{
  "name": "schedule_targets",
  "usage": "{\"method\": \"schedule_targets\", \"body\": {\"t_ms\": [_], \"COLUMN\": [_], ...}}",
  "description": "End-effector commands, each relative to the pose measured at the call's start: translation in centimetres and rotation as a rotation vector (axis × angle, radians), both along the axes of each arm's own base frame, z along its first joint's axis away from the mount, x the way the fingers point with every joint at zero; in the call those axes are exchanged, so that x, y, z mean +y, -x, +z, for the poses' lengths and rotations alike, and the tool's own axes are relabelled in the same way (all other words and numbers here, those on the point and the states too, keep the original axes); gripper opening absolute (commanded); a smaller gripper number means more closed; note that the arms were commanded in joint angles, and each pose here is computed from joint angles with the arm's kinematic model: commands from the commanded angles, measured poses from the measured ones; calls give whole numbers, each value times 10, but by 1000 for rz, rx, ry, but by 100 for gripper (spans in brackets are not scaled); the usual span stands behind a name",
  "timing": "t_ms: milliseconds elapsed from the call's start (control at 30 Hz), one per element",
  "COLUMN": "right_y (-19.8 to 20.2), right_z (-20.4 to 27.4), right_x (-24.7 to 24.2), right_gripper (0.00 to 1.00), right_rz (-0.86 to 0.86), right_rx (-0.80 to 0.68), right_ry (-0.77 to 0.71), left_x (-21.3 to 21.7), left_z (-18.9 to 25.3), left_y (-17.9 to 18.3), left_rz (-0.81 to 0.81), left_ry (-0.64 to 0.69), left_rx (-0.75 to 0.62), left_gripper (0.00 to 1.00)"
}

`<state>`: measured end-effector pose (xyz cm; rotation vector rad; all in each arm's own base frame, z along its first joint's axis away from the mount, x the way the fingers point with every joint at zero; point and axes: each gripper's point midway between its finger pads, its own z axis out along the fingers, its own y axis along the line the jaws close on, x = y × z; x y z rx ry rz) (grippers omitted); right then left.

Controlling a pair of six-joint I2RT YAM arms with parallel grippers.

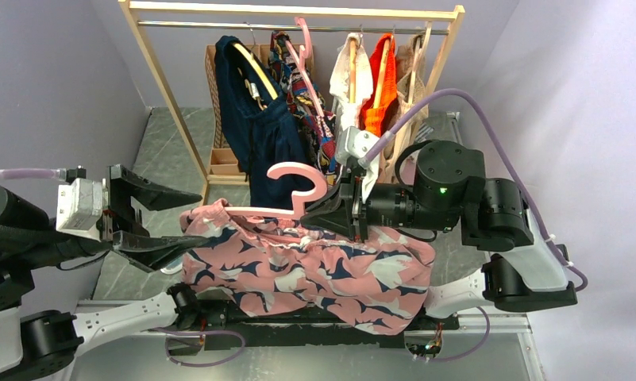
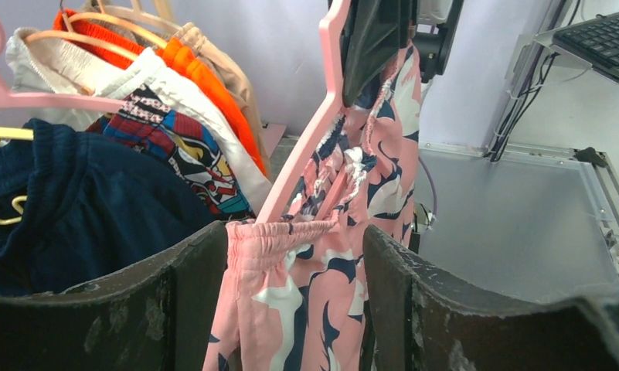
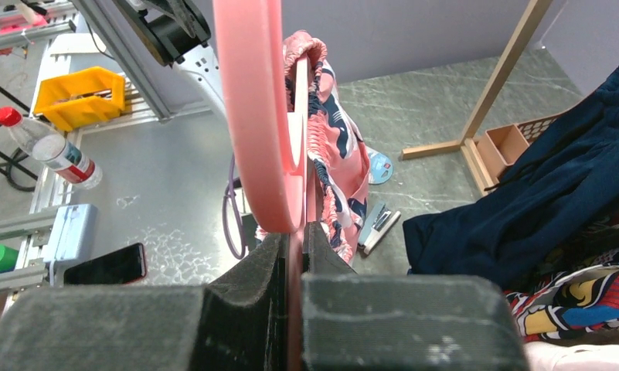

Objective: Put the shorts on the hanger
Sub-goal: Hang the shorts on the hanger.

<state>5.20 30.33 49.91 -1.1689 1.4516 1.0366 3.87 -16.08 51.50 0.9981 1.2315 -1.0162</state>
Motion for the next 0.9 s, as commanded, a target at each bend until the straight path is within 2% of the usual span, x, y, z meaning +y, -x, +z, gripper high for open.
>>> {"method": "schedule_targets", "body": {"t_ms": [0,167,267,333,533,733,800,867], "right_y": [2,1,3,4,7,8,8,8], "right_z": [10,8,9,11,16,19,19,19], "right_x": [7,8,8,7,5,5,5,6], "right_gripper": [0,0,0,0,0,0,0,0], "right_rz": [23,22,30,35,46,51,49,50], "right_rx": [-25,-27,-22,-20,-15,-16,-17,-16], "right_ry": [-45,-42,-50,-59,-76,-87,-87,-89], "left_x": [0,-4,-8,-9,-6,-4,-8,-11], "left_z": [-15,-18,-25,-30,-35,-46,-51,-55], "left_y": [-17,-24,-28,-35,-34,-30,-30,-29], "left_rz": [87,104,113,140,152,139,127,112], "left_ry": [-37,-53,-80,-97,-96,-104,-119,-134], "left_rx": [48,49,55,67,78,96,107,117], "left_gripper": [68,64,52,50,53,52,48,40]}}
